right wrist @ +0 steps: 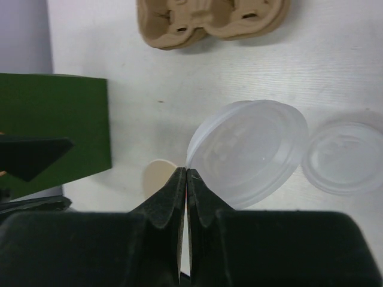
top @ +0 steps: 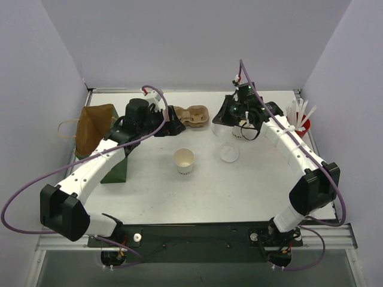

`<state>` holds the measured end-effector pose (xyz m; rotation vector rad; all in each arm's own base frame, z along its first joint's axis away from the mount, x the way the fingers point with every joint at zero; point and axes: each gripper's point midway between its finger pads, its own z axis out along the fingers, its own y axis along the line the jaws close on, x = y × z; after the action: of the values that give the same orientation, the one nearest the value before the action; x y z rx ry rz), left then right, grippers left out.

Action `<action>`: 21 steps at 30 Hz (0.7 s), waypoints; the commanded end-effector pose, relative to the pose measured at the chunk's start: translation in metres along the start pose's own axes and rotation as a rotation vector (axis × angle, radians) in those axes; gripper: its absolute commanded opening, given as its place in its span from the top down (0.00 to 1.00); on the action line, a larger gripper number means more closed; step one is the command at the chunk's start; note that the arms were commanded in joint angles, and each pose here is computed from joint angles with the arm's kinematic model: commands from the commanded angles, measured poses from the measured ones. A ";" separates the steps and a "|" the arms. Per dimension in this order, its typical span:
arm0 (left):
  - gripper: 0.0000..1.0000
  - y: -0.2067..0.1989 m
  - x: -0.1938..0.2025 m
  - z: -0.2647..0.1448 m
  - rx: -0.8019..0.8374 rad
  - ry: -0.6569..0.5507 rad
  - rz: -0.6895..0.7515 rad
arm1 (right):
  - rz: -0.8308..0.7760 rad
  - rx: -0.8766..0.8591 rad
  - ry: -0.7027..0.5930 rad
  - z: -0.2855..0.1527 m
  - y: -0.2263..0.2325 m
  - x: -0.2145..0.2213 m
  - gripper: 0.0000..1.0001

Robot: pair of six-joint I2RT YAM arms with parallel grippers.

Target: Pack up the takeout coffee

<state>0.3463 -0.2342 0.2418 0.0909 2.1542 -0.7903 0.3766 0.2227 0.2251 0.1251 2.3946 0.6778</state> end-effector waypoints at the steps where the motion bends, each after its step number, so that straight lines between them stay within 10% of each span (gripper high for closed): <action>1: 0.03 -0.035 -0.026 -0.004 0.196 -0.085 -0.015 | 0.107 -0.277 0.013 -0.021 0.057 -0.014 1.00; 21: 0.04 -0.065 -0.055 -0.019 0.605 -0.115 -0.082 | 0.240 -0.699 0.077 -0.056 0.120 -0.025 1.00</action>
<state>0.3530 -0.2616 0.2961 0.1612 1.8821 -1.3375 0.3644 0.2923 0.2973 0.1728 2.2104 1.4707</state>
